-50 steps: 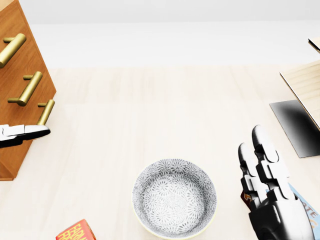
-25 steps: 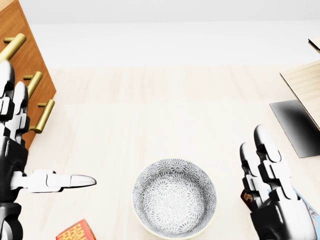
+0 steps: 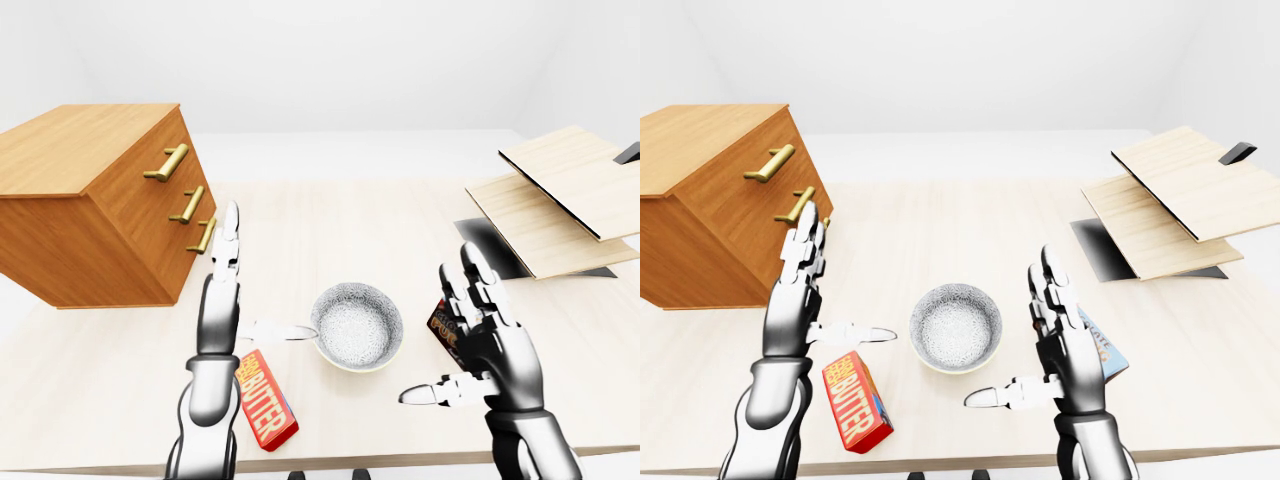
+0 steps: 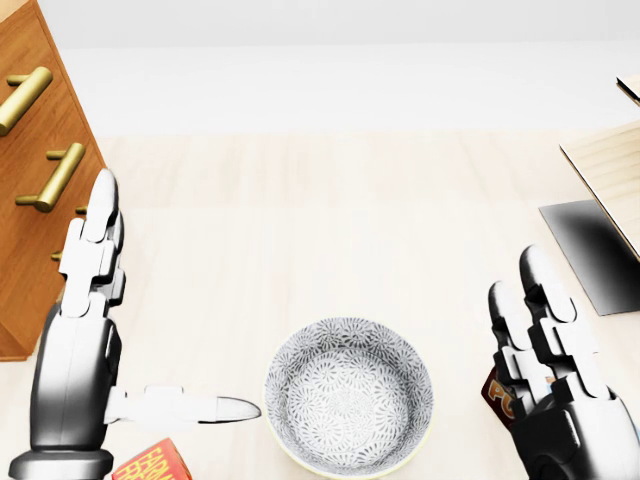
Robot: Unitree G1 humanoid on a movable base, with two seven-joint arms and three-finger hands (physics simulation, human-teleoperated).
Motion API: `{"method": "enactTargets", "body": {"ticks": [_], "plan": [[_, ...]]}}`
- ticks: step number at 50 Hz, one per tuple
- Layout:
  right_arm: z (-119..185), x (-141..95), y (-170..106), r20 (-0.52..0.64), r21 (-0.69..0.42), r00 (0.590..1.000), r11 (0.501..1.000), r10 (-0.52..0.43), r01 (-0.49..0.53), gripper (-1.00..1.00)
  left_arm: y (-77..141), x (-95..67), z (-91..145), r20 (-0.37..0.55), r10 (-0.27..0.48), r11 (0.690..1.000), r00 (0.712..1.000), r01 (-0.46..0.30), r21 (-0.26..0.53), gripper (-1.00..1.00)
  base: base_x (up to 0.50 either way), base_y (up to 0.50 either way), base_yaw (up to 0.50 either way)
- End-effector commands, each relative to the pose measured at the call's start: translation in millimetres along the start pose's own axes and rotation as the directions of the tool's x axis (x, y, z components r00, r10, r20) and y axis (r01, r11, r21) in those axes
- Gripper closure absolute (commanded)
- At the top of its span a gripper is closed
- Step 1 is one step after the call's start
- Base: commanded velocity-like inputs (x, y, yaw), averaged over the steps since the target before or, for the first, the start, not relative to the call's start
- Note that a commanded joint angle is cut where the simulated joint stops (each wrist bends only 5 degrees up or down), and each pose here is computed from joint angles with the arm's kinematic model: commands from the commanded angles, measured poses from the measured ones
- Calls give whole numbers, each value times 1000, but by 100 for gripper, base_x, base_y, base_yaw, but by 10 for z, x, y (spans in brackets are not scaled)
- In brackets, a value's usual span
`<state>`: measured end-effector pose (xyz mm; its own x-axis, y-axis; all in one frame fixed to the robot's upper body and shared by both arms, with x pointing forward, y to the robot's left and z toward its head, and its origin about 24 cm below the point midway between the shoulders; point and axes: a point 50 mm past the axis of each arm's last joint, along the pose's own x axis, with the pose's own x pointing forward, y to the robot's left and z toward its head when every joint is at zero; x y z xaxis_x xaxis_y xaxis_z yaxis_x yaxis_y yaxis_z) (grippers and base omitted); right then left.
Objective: Close the top drawer of the cabinet and put the bowl on top of it.
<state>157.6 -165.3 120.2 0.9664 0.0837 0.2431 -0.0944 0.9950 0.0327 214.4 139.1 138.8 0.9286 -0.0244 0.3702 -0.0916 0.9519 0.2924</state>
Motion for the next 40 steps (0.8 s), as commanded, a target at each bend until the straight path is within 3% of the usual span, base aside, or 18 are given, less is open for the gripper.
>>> {"method": "enactTargets", "body": {"ticks": [1, 12, 19, 32, 40], "plan": [[17, -2, -8, 8, 1, 1000, 1000, 0, 0, -100, -201, -89, 50, 2, -22, 999, 1000, 22, 30, -100, 0, 0, 0], [48, 4, -25, 26, 3, 1000, 1000, 0, 0, -100, -445, -229, 141, 24, -100, 994, 995, 99, 45, -100, 0, 0, 0], [54, -7, -19, 26, 3, 1000, 1000, 4, -4, -100, -569, -345, 207, 49, -129, 988, 990, 125, 93, -100, 0, 0, 0], [166, -83, -58, 60, 4, 998, 1000, -2, 2, -100, -776, -402, 148, 60, -155, 965, 986, 138, 224, -100, 0, 0, 0], [273, -148, -93, 99, 10, 995, 1000, -11, 10, -100, -983, -472, 94, 49, -229, 937, 972, 206, 282, -100, 0, 0, 0]]}}
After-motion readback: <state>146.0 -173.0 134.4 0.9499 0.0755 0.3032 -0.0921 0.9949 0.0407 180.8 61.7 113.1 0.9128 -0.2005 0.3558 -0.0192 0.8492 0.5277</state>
